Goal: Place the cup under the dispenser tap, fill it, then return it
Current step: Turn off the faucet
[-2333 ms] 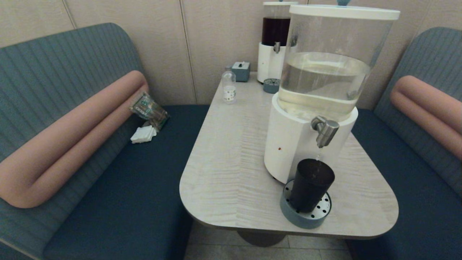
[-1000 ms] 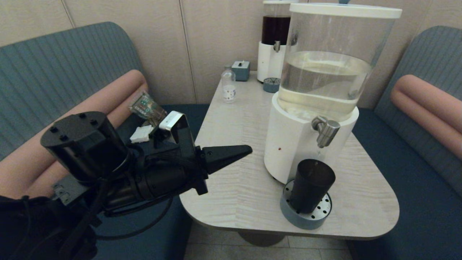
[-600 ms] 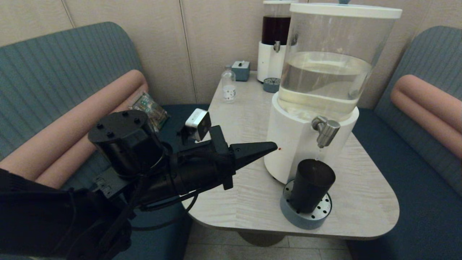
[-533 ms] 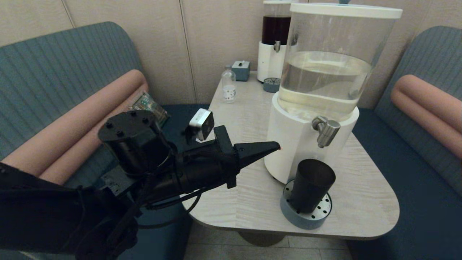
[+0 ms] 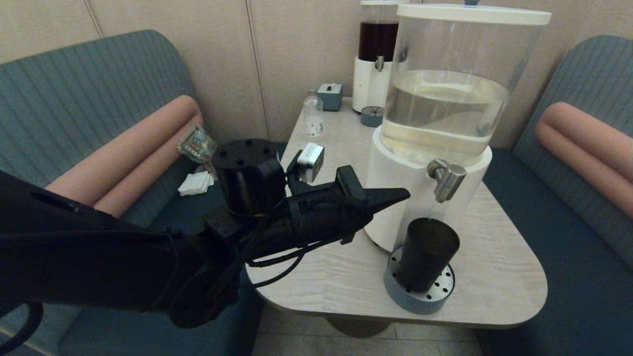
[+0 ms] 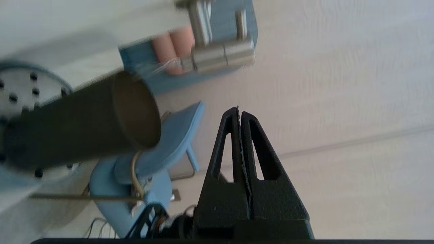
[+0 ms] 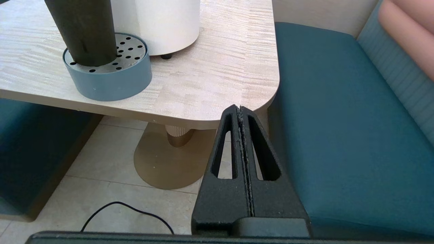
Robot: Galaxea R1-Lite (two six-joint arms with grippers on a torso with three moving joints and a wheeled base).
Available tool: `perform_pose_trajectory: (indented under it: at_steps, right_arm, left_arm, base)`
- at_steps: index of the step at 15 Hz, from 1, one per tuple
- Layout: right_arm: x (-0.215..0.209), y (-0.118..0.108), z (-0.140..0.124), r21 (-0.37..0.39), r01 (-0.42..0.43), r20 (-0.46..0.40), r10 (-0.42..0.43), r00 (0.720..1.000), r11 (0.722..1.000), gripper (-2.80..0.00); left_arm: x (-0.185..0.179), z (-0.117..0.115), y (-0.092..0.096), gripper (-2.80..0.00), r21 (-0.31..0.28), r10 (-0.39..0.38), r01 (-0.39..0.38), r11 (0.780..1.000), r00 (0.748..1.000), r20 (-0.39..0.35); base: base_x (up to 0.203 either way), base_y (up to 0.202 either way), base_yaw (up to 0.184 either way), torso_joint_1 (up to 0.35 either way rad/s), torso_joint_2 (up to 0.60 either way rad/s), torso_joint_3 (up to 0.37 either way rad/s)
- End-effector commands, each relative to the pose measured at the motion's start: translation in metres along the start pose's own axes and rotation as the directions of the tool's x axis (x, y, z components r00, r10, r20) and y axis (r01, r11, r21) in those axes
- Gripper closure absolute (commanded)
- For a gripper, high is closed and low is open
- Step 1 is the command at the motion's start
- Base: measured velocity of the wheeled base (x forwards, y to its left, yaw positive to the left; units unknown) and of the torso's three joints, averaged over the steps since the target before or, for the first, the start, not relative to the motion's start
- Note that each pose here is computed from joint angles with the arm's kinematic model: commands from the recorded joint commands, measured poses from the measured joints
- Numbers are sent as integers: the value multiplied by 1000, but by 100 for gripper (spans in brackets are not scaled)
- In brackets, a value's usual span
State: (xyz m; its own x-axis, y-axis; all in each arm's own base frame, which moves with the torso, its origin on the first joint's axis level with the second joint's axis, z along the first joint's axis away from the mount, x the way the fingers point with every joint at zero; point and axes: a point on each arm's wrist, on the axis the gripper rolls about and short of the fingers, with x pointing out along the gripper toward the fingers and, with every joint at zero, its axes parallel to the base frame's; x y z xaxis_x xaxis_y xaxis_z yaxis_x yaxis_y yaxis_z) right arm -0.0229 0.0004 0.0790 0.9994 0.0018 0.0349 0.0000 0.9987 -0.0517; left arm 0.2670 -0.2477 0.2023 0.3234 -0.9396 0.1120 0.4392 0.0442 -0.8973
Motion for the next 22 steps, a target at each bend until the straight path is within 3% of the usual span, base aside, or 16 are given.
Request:
perform_pose_trajectory:
  at_steps: [1, 7, 15, 22]
  right_arm:
    - [1, 0, -4, -1, -1, -13, 1, 1000, 1000, 0]
    - [1, 0, -4, -1, -2, -13, 2, 1000, 1000, 0]
    - [1, 0, -4, -1, 0, -13, 0, 1000, 1000, 0]
    - [1, 0, -4, -1, 0, -13, 0, 1000, 1000, 0]
  left_arm:
    - [9, 5, 0, 0, 5, -15, 15, 1000, 1000, 20]
    - [24, 14, 4, 0, 23, -25, 24, 999, 997, 78]
    - [40, 7, 0, 0, 28, -60, 58, 998, 997, 57]
    - [55, 5, 7, 0, 28, -69, 67, 997, 997, 44]
  base:
    - [0, 0, 0, 0, 0, 0]
    - [0, 0, 0, 0, 0, 0]
    - [0, 0, 0, 0, 0, 0]
    - [0, 0, 0, 0, 0, 0]
